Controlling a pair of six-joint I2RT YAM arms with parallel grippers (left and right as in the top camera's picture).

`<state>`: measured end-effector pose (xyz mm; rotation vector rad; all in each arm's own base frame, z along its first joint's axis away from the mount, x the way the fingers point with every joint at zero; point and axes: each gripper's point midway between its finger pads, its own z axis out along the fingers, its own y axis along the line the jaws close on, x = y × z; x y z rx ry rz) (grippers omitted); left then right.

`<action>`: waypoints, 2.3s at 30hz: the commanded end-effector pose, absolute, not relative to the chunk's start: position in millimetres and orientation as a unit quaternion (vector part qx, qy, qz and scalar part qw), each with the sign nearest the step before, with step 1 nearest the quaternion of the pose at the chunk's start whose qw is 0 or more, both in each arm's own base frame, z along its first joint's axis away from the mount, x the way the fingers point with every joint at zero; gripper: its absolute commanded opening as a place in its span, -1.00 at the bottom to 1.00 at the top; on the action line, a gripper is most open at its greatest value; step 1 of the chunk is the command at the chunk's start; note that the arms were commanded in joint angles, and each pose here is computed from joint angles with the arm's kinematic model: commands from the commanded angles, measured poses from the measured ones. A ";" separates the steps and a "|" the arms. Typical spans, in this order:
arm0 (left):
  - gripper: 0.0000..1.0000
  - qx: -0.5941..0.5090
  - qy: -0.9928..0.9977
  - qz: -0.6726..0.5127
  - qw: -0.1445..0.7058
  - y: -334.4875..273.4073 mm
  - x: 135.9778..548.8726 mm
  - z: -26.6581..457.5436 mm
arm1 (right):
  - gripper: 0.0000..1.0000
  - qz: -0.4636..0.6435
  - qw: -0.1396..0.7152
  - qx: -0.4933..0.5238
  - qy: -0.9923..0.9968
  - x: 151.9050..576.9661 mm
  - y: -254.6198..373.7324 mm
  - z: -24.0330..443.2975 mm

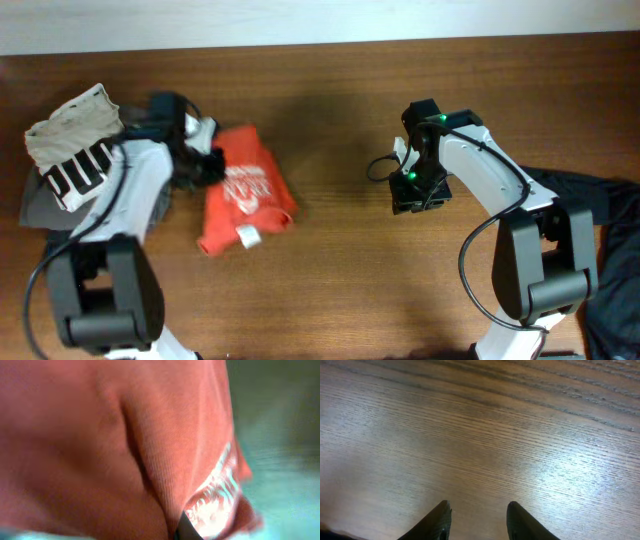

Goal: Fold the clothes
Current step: 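Carry the folded red shirt left onto the clothes stack with the left gripper, then release the red shirt on the stack and adjust it with the left gripper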

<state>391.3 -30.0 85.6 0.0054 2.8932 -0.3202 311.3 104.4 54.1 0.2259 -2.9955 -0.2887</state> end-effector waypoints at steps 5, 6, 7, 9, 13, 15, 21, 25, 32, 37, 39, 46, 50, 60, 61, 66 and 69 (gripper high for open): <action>-0.99 -0.034 0.971 0.076 0.222 63.4 425.3 181.4 | -0.18 -0.091 0.058 0.071 -0.992 310.4 100.1 59.1; -0.99 -0.044 0.969 0.089 0.227 73.5 426.2 186.8 | -0.18 -0.091 0.059 0.071 -0.992 310.0 100.0 59.1; -0.99 -0.051 0.967 0.098 0.231 80.9 426.8 191.0 | -0.18 -0.090 0.060 0.071 -0.992 309.6 99.8 59.1; -0.99 -0.068 0.962 0.112 0.239 96.9 427.6 199.9 | -0.18 -0.086 0.061 0.071 -0.992 309.1 98.1 58.8; -0.99 -0.101 0.953 0.124 0.257 126.1 427.8 215.4 | -0.18 -0.084 0.061 0.071 -0.992 308.9 97.4 58.8; -0.99 -0.115 0.948 0.129 0.265 139.5 427.7 220.9 | -0.17 -0.084 0.062 0.070 -0.992 308.7 97.3 58.8; -0.99 -0.156 0.935 0.141 0.285 178.2 425.0 228.1 | -0.17 -0.083 0.065 0.070 -0.992 307.2 97.0 59.0; -0.99 -0.175 0.925 0.151 0.303 198.4 429.0 231.8 | -0.17 -0.083 0.068 0.068 -0.992 305.9 96.8 59.2; -0.99 -0.200 0.920 0.157 0.298 227.3 430.4 216.8 | -0.17 -0.082 0.071 0.068 -0.992 304.5 96.5 59.3; -0.98 -0.213 0.921 0.157 0.286 243.5 432.7 197.0 | -0.17 -0.082 0.072 0.068 -0.992 303.9 96.4 59.4; -0.97 -0.217 0.921 0.156 0.284 249.5 433.4 191.6 | -0.17 -0.082 0.073 0.068 -0.992 303.6 96.3 59.4; 0.99 -0.289 0.903 0.151 0.278 281.5 418.2 180.1 | -0.17 -0.082 0.074 0.068 -0.992 302.8 96.1 59.4; 0.99 -0.300 0.907 0.055 0.292 266.5 419.8 177.9 | -0.17 -0.082 0.076 0.068 -0.991 301.9 95.9 59.5; 0.99 -0.232 0.912 -0.109 0.321 194.3 433.2 206.8 | -0.17 -0.081 0.078 0.068 -0.991 301.2 95.8 59.6; 0.99 -0.223 0.916 -0.109 0.316 189.4 433.0 205.1 | -0.17 -0.081 0.078 0.068 -0.991 301.2 95.8 59.6; 0.99 -0.204 0.936 -0.062 0.281 181.5 432.3 185.9 | -0.17 -0.081 0.080 0.067 -0.991 300.1 95.6 59.7; 0.99 -0.198 0.942 -0.059 0.265 174.9 435.5 172.7 | -0.17 -0.081 0.083 0.067 -0.991 298.5 95.2 59.9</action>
